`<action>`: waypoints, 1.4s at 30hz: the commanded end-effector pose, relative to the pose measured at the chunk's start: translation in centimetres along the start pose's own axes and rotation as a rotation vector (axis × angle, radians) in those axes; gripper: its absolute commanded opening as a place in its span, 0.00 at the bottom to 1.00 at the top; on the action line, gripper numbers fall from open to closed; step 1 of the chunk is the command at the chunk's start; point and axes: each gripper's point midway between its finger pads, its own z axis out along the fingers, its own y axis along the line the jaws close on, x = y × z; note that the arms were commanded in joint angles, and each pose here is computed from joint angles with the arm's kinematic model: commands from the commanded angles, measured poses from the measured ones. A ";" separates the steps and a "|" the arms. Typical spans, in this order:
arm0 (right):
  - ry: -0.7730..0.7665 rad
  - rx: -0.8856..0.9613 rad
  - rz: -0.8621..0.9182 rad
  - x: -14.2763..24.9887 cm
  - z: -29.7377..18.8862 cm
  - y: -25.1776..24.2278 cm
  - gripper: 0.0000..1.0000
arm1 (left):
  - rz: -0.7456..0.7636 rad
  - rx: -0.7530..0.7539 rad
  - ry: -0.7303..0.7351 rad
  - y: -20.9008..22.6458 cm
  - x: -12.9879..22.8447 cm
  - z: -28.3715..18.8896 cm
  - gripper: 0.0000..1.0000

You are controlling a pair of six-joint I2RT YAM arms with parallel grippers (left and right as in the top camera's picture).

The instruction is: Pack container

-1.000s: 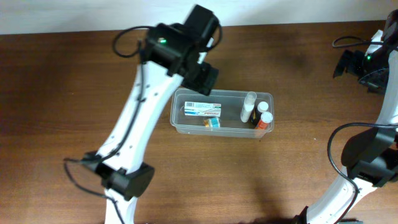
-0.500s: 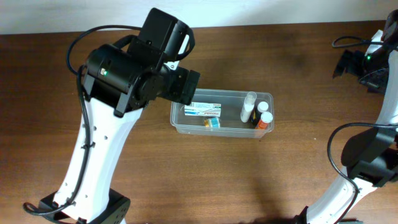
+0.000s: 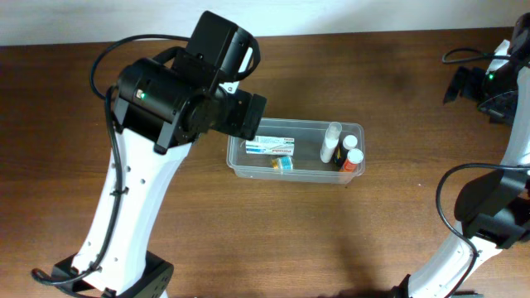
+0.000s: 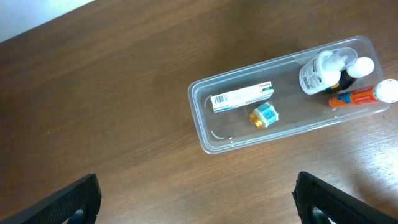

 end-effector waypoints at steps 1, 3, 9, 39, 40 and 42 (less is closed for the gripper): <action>-0.034 -0.006 0.008 -0.3 -1.1 0.2 0.98 | 0.007 -0.050 0.040 0.9 0.8 0.9 0.99; -0.034 -0.006 0.008 -0.3 -1.1 0.2 0.98 | 0.012 -0.063 0.082 1.1 1.5 1.9 0.99; -0.034 -0.006 0.008 -0.3 -1.1 0.2 0.98 | 0.045 -0.069 0.133 0.8 2.5 4.2 0.99; -0.034 -0.006 0.008 -0.3 -1.1 0.2 0.98 | -0.187 -0.135 -0.689 8.5 14.5 12.3 0.99; -0.034 -0.006 0.008 -0.3 -1.1 0.2 0.98 | -0.188 -0.140 -0.725 8.5 14.9 12.1 0.99; -0.034 -0.006 0.008 -0.3 -1.1 0.2 0.98 | -0.198 -0.168 -0.796 8.6 16.1 11.6 0.99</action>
